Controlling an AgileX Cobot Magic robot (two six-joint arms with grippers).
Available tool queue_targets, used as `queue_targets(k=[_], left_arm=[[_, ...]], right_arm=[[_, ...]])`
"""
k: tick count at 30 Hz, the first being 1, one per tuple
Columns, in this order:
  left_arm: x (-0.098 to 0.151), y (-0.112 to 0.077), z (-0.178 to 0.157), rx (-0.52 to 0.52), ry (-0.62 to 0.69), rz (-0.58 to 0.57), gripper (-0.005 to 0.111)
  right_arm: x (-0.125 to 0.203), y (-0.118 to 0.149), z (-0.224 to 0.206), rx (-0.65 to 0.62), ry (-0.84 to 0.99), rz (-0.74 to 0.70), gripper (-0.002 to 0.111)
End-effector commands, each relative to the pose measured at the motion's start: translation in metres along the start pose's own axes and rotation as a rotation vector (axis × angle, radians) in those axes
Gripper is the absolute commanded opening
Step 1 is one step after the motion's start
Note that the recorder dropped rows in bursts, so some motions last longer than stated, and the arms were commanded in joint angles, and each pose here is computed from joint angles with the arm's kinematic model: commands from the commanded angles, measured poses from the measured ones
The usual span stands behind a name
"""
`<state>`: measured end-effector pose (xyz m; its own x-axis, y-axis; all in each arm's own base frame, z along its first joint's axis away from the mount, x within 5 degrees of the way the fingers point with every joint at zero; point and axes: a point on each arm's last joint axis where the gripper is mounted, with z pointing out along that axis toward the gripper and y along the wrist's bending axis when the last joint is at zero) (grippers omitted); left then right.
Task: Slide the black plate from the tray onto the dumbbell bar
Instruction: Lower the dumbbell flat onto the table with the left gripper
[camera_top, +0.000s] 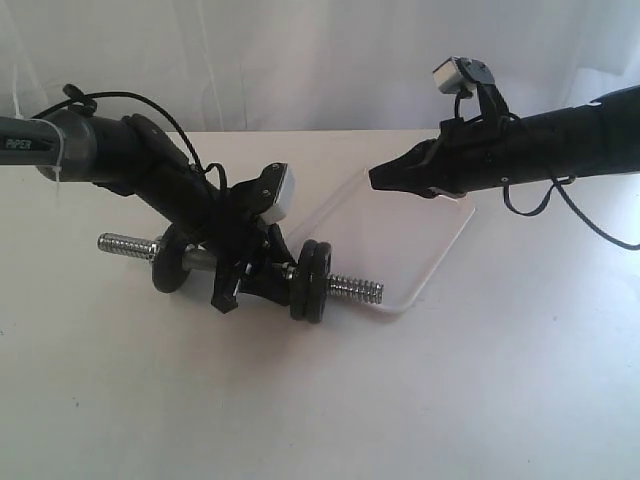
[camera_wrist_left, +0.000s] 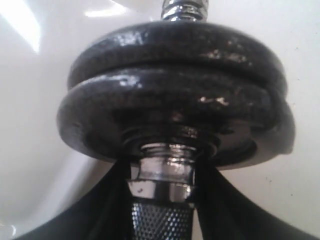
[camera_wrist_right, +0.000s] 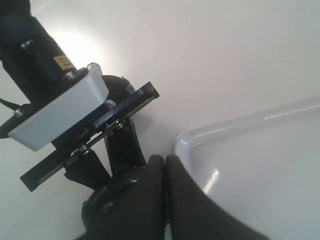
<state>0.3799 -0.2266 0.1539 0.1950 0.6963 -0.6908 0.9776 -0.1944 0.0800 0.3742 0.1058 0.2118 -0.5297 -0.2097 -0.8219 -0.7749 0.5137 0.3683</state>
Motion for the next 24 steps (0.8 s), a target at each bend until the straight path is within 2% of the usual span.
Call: queue_targets(k=[1, 15, 24], left_arm=[[-0.0420, 0.0081, -0.0148, -0.076, -0.322, -0.155, 0.000], [-0.0381, 0.0144, -0.0145, -0.148, -0.284, -0.169, 0.000], [-0.0381, 0.0144, -0.0145, -0.148, -0.284, -0.169, 0.000]], right_arm=[[-0.0026, 0.0020, -0.0045, -0.020, 0.000, 0.001, 0.001], [0.0017, -0.0018, -0.0018, -0.011, 0.016, 0.027, 0.001], [0.0024, -0.0016, -0.0018, -0.013, 0.023, 0.026, 0.000]])
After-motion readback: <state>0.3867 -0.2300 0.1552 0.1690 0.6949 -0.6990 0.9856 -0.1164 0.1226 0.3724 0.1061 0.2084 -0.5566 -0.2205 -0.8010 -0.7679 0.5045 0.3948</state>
